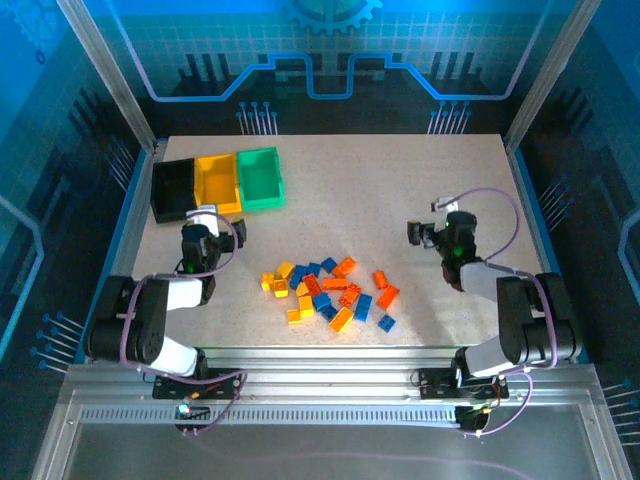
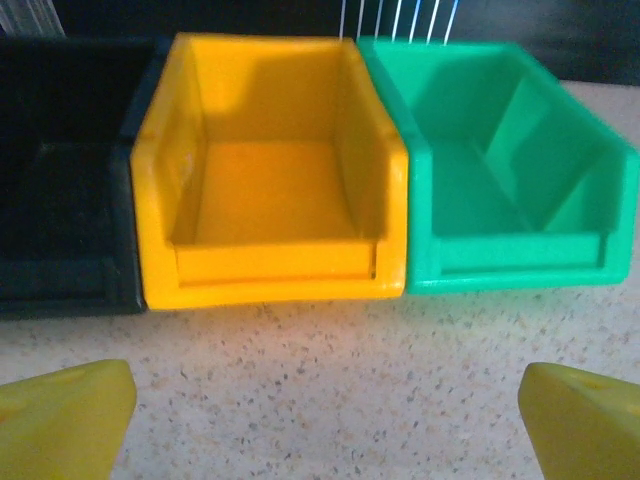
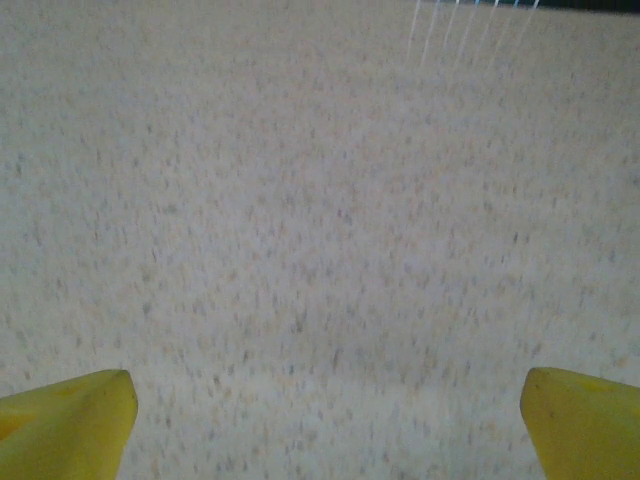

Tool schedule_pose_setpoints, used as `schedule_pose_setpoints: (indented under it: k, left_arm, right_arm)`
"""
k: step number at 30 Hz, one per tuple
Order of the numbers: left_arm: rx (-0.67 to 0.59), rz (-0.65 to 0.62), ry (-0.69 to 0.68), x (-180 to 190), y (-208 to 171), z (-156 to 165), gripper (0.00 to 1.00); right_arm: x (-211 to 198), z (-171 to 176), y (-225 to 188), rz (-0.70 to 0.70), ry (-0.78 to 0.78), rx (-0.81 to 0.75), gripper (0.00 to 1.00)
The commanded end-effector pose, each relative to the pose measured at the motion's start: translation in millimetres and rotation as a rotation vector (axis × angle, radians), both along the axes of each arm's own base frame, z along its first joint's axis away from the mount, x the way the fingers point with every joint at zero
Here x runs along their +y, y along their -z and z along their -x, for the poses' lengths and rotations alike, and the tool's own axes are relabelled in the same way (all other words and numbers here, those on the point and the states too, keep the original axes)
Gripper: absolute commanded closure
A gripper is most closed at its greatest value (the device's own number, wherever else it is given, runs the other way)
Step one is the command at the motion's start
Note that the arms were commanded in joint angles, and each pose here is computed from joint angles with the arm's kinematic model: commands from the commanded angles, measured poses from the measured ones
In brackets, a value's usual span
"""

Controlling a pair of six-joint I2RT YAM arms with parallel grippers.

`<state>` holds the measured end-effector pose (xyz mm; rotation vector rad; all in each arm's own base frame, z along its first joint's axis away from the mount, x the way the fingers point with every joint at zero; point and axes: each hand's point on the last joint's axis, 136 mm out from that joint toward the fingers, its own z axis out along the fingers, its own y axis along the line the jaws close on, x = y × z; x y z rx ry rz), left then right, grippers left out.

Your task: Sort the legos into containers by color

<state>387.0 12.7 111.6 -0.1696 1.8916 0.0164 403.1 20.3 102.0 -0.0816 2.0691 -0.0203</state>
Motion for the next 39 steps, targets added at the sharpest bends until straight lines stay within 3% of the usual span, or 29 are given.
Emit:
schedule_pose_setpoints:
  k: [1,8,10,12,14,16,20,24,25,28,30,32,39]
  left_arm:
    - [-0.046,0.001,-0.076,11,-36,6,0.01]
    - [-0.186,0.260,-0.291,35,-92,16,0.01]
    - [-0.188,0.430,-0.429,50,-91,25,0.01]
    - [-0.117,0.634,-0.606,61,-72,45,0.01]
    - [-0.091,0.701,-0.550,58,-77,40,0.01]
    - [-0.088,0.695,-0.393,41,-91,24,0.01]
    - [0.010,0.642,-0.312,28,-100,1,0.01]
    - [0.196,0.470,-0.261,15,-101,-24,0.01]
    - [0.226,0.416,-0.244,10,-102,-31,0.01]
    - [0.309,0.312,-0.219,2,-95,-51,0.01]
    - [0.357,0.266,-0.197,-2,-86,-67,0.07]
    - [0.408,0.216,-0.202,-3,-74,-79,0.09]
    - [0.592,0.096,-0.252,1,-19,-113,0.16]
  right_arm:
    - [3,0,-15,0.003,0.024,0.078,0.00]
    - [-5,-1,-59,0.012,0.304,0.007,0.00]
    - [7,-10,-65,-0.129,0.292,0.049,0.00]
    - [32,-19,-60,-0.316,0.165,0.163,0.00]
    - [54,-25,-53,-0.416,0.053,0.256,0.00]
    - [68,-28,-47,-0.443,-0.001,0.297,0.00]
    - [71,-22,-54,-0.390,0.012,0.211,0.00]
    - [41,-8,-84,0.030,0.257,0.067,0.00]
    - [34,-7,-90,0.068,0.311,0.025,0.00]
    - [15,-6,-71,-0.106,0.403,0.107,0.00]
    - [12,-10,-50,-0.294,0.363,0.212,0.00]
    - [13,-11,-42,-0.408,0.312,0.219,0.00]
    - [30,-3,-60,-0.397,0.148,0.200,0.00]
